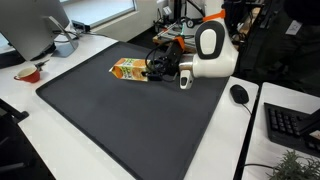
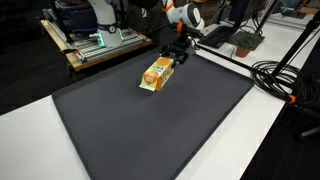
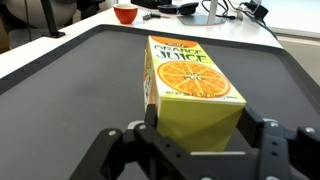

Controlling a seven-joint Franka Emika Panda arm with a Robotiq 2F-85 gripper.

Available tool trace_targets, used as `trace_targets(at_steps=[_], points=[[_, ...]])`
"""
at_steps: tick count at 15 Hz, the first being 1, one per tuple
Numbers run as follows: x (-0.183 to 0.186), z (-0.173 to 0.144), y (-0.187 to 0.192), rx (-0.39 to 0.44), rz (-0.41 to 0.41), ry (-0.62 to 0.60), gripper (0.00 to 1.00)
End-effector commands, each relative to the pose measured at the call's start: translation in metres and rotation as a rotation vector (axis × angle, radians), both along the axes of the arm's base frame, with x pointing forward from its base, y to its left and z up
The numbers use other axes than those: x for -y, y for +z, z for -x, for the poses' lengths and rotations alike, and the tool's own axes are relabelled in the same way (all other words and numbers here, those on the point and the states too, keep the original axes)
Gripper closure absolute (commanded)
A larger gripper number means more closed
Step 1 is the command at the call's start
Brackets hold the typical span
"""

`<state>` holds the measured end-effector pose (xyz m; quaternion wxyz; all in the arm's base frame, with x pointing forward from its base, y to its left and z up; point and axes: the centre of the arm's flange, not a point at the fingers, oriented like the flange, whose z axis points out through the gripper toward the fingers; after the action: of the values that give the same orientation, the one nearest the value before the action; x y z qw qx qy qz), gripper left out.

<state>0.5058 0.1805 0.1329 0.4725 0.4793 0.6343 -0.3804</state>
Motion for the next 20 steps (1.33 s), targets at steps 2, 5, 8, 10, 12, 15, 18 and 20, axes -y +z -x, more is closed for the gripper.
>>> trace_targets(at_steps=[2,5,8,10,12,15,18,20], points=[[0.0,0.0,0.0,0.0,0.0,0.0,0.21],[0.0,0.0,0.0,0.0,0.0,0.0,0.21],[0.0,0.0,0.0,0.0,0.0,0.0,0.21],[0.0,0.0,0.0,0.0,0.0,0.0,0.21],[0.0,0.0,0.0,0.0,0.0,0.0,0.21],[0.0,0.0,0.0,0.0,0.0,0.0,0.21],[0.0,0.0,0.0,0.0,0.0,0.0,0.21],[0.0008,-0.003,-0.0024,0.007,-0.002,-0.002,0.46]])
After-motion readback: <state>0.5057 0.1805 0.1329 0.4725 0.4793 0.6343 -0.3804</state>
